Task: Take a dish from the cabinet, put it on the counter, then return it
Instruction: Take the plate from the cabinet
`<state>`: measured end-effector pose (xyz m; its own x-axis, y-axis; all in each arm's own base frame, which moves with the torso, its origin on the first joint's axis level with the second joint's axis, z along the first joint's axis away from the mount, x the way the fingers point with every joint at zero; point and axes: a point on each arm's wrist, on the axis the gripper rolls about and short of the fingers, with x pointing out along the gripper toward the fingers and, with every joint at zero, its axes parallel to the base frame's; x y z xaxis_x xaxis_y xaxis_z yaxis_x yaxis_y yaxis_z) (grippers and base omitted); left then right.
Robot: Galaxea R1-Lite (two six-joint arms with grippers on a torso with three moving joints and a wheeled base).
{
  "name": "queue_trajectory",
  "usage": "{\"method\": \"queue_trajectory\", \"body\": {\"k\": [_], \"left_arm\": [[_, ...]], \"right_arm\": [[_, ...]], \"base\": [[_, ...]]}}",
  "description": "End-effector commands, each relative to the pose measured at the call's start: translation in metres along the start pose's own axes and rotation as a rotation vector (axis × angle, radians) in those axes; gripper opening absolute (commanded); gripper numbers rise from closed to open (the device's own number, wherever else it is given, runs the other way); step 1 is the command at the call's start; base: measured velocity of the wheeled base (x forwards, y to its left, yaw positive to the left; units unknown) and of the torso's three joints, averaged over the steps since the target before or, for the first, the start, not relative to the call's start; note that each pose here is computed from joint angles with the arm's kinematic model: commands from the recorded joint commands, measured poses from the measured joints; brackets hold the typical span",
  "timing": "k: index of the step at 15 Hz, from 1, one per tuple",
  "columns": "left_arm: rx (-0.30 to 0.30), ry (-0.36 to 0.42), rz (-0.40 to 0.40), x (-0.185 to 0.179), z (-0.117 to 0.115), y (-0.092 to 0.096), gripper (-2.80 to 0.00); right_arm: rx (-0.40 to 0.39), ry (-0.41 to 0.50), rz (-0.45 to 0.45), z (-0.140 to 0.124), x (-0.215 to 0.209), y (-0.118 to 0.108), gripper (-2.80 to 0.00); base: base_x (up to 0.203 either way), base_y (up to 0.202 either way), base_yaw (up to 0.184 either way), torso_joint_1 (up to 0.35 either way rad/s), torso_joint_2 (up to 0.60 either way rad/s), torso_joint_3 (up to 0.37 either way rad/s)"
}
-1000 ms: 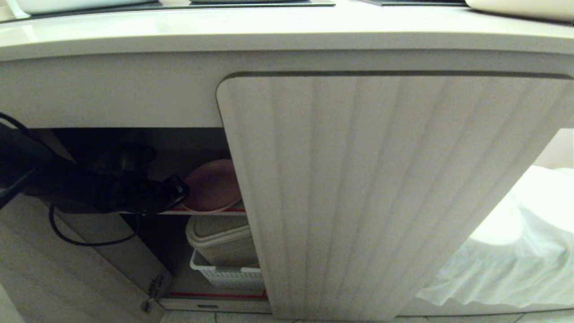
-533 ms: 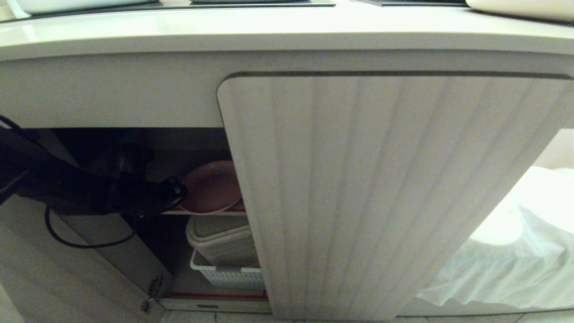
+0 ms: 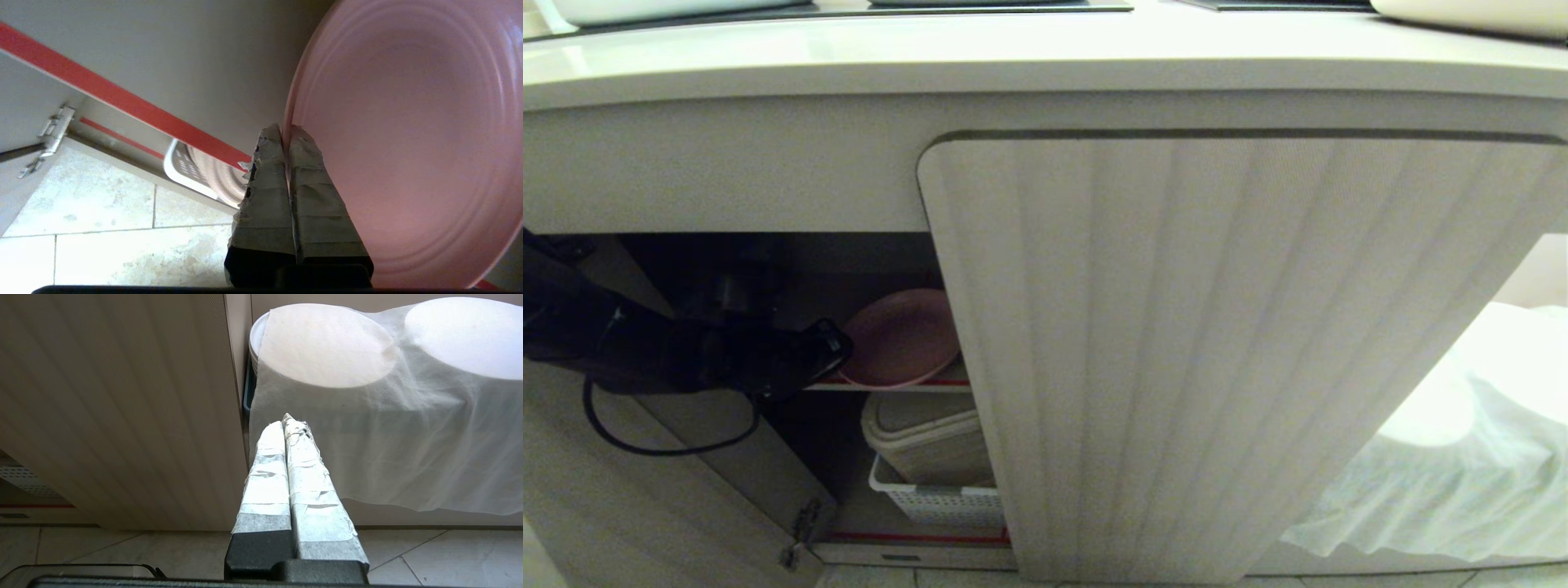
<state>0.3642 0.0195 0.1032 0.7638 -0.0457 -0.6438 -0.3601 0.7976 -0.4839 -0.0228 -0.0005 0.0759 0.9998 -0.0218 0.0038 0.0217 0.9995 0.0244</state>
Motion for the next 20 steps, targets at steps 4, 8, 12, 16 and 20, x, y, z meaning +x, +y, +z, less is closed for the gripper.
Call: {"method": "queue_trajectory", "body": {"k": [4,8,12,16,20], "left_arm": [[-0.008,0.018,0.016,-0.014,-0.009,0.009,-2.8],[-0.008,0.024,0.016,-0.023,-0.013,0.011,-2.8],[-0.008,0.026,0.016,-0.033,-0.017,0.012,-2.8],[-0.006,0.026,0.014,-0.043,-0.021,0.013,-2.8],[-0.007,0.036,0.02,-0.055,-0.029,0.018,-2.8]], "right_arm": [[0.0,-0.001,0.001,0.0,0.0,0.0,-2.8],[0.0,-0.001,0.0,0.0,0.0,0.0,-2.8],[0.0,-0.001,-0.001,0.0,0.0,0.0,-2.8],[0.0,-0.001,0.0,0.0,0.0,0.0,-2.8],[0.0,-0.001,-0.001,0.0,0.0,0.0,-2.8]], "base": [[0.0,0.0,0.0,0.0,0.0,0.0],[0.0,0.0,0.0,0.0,0.0,0.0],[0.0,0.0,0.0,0.0,0.0,0.0],[0.0,0.0,0.0,0.0,0.0,0.0],[0.0,0.0,0.0,0.0,0.0,0.0]]}}
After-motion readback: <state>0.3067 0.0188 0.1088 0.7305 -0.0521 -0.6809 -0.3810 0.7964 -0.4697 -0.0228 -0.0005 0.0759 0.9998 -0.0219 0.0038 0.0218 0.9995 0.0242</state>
